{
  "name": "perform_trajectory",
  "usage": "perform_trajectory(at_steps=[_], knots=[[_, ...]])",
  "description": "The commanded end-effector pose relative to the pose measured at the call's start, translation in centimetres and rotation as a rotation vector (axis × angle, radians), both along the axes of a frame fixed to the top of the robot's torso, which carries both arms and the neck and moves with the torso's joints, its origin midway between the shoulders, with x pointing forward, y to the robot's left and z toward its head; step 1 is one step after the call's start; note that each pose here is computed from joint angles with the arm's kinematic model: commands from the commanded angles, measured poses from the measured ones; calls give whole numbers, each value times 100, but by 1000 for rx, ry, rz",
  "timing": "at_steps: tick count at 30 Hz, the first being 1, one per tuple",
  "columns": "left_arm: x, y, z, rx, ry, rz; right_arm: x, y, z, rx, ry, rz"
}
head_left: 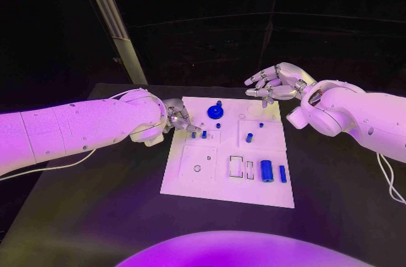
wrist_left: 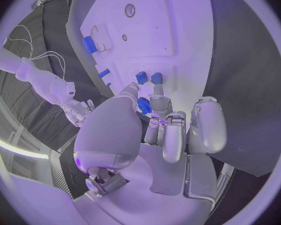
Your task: Assemble the parts on the task board
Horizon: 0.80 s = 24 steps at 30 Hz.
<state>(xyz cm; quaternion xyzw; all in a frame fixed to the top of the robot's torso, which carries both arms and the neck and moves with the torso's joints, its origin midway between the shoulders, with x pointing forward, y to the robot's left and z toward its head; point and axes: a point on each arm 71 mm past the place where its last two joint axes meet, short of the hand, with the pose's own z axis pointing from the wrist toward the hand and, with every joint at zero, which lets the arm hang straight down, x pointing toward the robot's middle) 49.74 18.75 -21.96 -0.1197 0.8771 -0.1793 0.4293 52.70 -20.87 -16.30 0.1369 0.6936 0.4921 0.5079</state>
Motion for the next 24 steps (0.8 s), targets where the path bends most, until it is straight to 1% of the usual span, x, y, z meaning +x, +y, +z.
perform_trajectory(at_steps=[1, 9, 18, 24], knots=[[5, 13, 13, 60, -61, 14, 0, 5, 10, 3, -3, 9], [-4, 10, -36, 95, -58, 20, 0, 3, 5, 3, -3, 8], [23, 6, -64, 111, -49, 23, 1, 5, 2, 3, -2, 9], [32, -39, -79, 112, -37, 10, 1, 16, -2, 4, -1, 12]])
